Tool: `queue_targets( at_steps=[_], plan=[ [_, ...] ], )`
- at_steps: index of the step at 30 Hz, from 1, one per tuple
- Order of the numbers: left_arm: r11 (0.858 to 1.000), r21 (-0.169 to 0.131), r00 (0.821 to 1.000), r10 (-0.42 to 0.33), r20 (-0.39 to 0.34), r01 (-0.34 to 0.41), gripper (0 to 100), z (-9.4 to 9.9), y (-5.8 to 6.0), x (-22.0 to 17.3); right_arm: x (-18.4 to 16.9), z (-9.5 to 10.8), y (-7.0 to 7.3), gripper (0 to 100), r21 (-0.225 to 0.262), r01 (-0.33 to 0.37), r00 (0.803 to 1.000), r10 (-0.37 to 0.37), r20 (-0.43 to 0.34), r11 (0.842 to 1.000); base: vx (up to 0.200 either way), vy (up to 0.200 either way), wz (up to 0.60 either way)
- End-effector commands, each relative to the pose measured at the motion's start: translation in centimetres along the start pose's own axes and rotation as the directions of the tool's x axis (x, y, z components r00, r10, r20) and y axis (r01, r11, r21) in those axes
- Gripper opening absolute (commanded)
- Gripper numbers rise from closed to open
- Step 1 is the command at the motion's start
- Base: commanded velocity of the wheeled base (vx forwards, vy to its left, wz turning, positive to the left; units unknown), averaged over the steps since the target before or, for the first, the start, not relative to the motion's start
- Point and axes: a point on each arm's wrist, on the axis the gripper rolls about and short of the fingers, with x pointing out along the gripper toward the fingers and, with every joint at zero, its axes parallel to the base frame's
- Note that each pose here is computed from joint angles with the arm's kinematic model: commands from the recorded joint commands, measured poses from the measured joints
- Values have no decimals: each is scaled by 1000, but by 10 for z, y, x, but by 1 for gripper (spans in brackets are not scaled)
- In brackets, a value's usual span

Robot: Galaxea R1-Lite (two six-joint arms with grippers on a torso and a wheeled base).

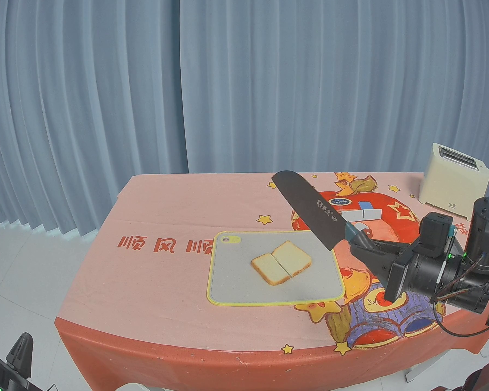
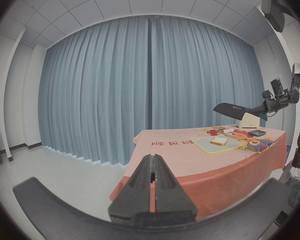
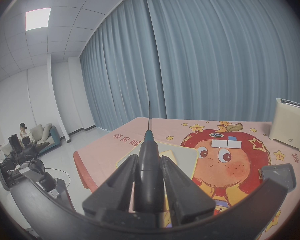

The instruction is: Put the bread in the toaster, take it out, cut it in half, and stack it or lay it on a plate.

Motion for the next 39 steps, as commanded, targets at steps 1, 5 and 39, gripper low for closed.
queue_targets(
  at_steps=[1, 5, 39],
  plan=[
    [1000, 1, 1000, 0, -23, 0, 0, -5, 0, 2, -2, 1, 0, 0, 0, 0, 1000, 0, 7, 1000, 0, 0, 0],
    [1000, 1, 1000, 0, -24, 0, 0, -5, 0, 2, -2, 2, -4, 0, 6, 13, 1000, -13, 14, 1000, 0, 0, 0],
    [1000, -1, 1000, 0, -23, 0, 0, -5, 0, 2, 7, -7, -8, 0, 6, 43, 999, -42, -29, 999, 0, 0, 0]
  ],
)
